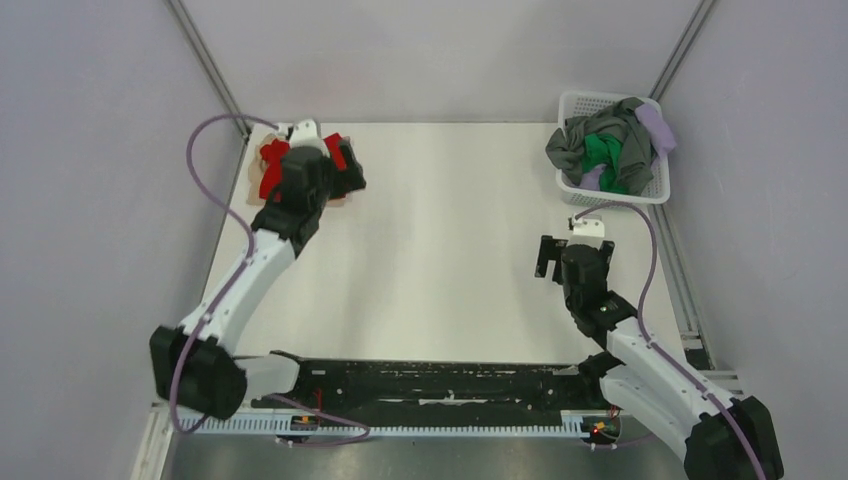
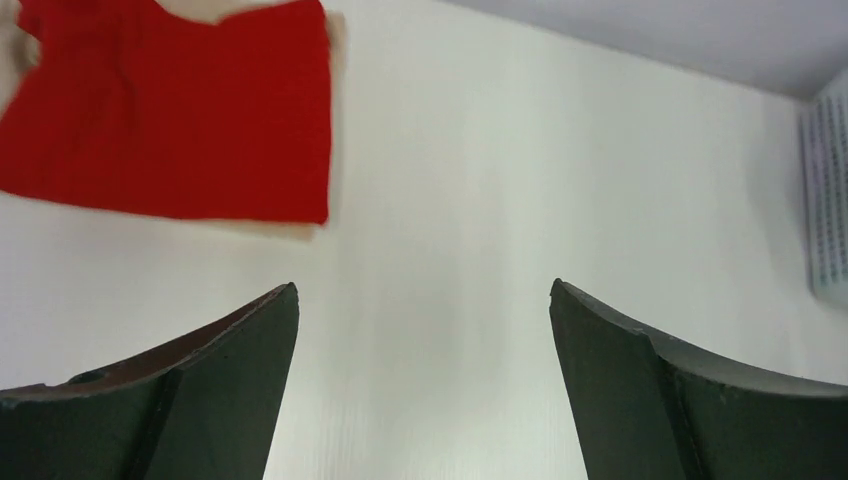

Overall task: Fold and stack the t-shirts
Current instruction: Reset both arms

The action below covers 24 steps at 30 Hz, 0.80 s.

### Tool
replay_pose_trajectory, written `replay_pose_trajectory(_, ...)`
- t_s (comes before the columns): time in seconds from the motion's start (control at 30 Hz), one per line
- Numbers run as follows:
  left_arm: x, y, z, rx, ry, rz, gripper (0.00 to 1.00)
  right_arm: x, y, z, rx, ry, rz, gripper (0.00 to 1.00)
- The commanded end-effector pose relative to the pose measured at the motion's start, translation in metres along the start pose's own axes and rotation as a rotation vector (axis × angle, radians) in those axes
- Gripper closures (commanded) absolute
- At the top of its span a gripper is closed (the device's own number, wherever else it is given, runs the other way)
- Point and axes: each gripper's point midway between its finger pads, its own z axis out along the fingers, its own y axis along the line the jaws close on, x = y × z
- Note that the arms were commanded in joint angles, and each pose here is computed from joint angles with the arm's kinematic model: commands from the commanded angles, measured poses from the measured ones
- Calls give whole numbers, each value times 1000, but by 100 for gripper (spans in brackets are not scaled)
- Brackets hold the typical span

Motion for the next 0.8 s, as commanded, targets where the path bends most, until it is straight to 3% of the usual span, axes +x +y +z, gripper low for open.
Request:
replay_pose_trajectory(0.0,57,-14,-55,156,16,-47,0,-11,1,-2,-18,-87,40,2)
replay_pose_trajectory(0.1,101,-12,-87,267,66,-40,0,-12,3,-3,-40,-116,51,2)
replay_pose_trajectory(0.2,125,4,-101,268,63,-50,0,-13,6,-4,-67,-149,70,2)
replay_pose_trajectory(0.37,118,14,-107,238,5,-57,0,-13,10,-5,-98,-184,84,2)
replay_pose_trajectory(0.77,117,23,-106,193,-6,-54,0,-14,7,-7,-99,-249,118,2)
